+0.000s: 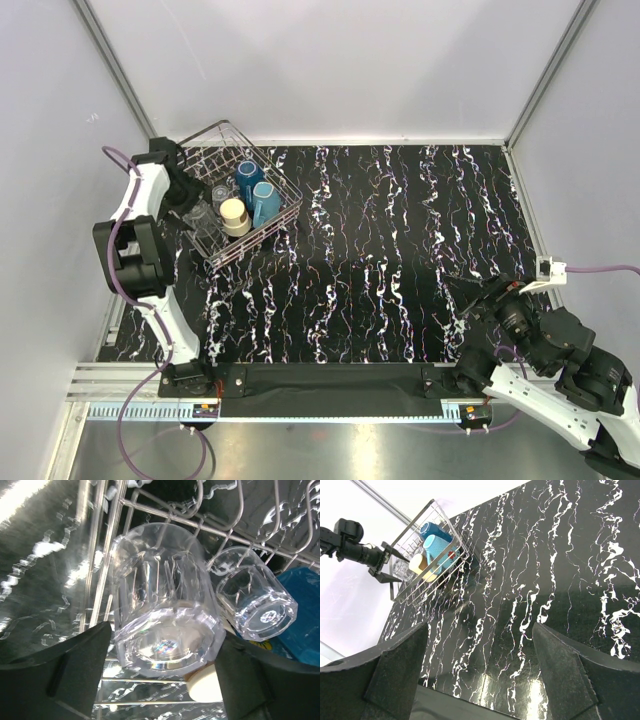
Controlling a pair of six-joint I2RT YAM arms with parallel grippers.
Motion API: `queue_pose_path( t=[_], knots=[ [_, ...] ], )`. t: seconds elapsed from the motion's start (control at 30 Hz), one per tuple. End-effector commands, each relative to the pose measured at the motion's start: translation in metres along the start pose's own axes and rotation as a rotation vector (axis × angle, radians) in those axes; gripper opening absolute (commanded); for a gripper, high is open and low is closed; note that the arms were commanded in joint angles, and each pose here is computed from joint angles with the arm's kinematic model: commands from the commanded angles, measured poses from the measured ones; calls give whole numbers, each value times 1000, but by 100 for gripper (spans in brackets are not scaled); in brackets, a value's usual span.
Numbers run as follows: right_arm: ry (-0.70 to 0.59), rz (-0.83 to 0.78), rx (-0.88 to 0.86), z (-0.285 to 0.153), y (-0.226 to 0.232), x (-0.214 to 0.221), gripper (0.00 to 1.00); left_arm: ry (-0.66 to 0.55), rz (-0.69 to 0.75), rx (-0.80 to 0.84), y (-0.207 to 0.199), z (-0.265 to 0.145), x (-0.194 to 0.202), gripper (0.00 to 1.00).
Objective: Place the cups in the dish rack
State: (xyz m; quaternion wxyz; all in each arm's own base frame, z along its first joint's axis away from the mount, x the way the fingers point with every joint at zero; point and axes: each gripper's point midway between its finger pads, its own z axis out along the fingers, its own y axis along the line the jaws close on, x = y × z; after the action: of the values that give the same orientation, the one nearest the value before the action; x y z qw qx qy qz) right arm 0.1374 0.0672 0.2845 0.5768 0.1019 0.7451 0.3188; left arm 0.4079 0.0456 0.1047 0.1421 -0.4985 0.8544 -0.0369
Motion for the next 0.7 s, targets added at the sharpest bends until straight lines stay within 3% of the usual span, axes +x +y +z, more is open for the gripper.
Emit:
queue_pose_path(
  t=[0.0, 0.1, 0.3, 0.67],
  knots=[
    [-35, 8, -11, 1, 3, -8, 92, -4, -10, 24, 0, -8, 2, 92],
    [-32, 4, -15, 1, 4, -7, 92, -25, -7, 8, 3, -11, -2, 99],
    [-17, -2, -24, 3, 7, -5, 93, -67, 5, 11, 4, -30, -9, 99],
    [61, -43, 8, 16, 14, 10, 93, -246, 82, 193, 8, -122, -13, 99]
  ],
)
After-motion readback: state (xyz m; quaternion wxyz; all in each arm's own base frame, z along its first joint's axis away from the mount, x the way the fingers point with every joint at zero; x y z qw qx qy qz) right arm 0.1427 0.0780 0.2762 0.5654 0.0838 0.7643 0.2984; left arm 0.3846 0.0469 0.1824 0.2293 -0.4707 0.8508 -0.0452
